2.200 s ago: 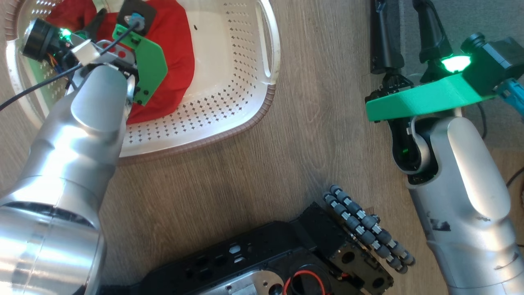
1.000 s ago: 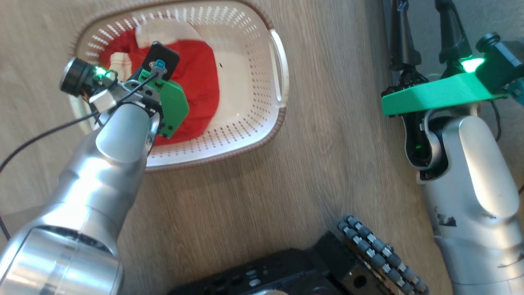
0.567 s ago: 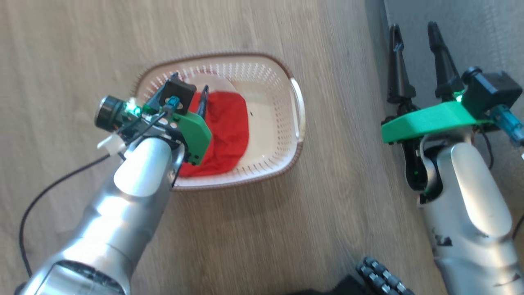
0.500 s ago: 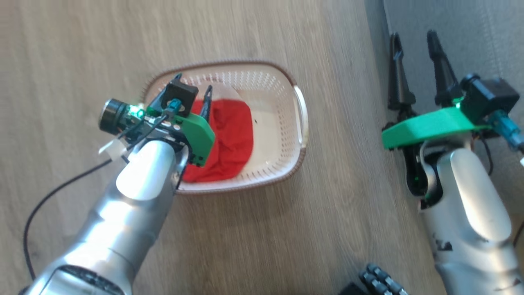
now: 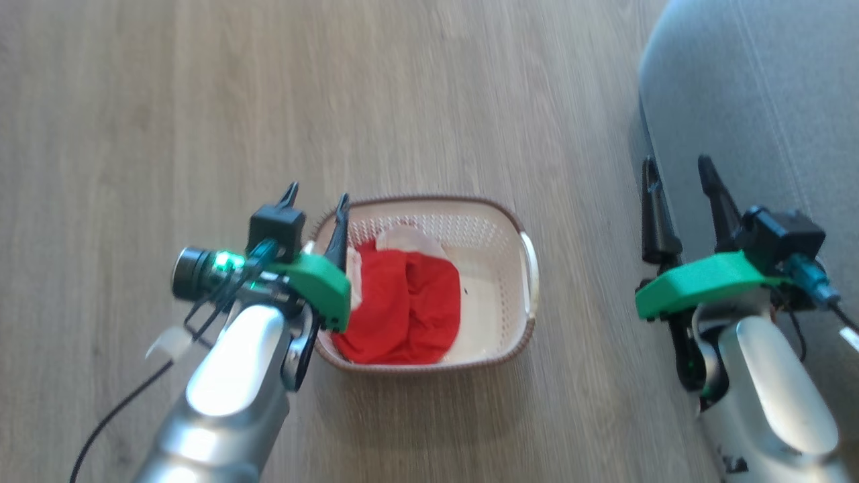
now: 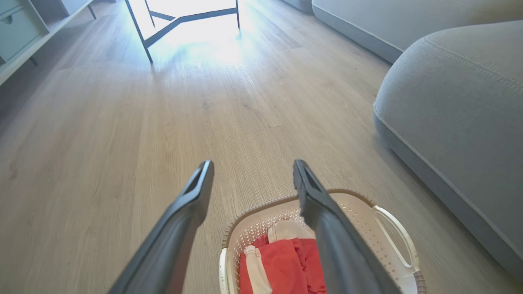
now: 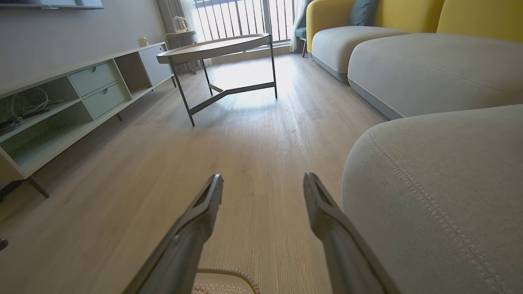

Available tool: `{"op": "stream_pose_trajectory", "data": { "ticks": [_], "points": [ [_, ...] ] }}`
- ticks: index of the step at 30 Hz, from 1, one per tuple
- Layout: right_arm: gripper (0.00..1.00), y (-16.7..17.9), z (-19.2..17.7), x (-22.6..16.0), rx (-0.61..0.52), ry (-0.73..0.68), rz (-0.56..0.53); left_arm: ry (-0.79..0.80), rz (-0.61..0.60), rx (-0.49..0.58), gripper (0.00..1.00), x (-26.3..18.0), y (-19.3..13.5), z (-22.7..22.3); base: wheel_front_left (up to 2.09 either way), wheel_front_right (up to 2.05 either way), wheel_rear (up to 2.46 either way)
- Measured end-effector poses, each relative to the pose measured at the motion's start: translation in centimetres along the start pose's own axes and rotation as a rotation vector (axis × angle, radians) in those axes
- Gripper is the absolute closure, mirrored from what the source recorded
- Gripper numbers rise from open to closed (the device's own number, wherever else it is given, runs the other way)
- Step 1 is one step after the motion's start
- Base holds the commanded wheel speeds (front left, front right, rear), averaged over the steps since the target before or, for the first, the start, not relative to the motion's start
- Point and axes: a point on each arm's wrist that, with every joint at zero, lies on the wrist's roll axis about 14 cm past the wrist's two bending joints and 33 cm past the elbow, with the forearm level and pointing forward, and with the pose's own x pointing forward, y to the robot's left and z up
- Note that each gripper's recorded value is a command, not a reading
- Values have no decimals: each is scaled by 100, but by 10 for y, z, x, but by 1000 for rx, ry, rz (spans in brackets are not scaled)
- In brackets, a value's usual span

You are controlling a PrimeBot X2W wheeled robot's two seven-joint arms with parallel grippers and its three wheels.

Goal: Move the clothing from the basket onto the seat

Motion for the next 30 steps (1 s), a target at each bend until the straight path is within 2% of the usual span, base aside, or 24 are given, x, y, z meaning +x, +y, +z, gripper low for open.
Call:
{"op": "stream_pose_trajectory", "data": {
  "ticks": [11, 18, 30],
  "points": [
    [0, 27, 20, -24, 7, -37, 56, -134, 194, -80, 0, -69, 45, 32, 0, 0, 0],
    [0, 30, 25, -41, 15, -46, 56, -142, 269, -96, 0, -104, 60, 24, 0, 0, 0],
    [0, 29, 24, -56, 18, -40, 43, -127, 338, -110, 0, -133, 74, 9, 0, 0, 0]
  ]
}}
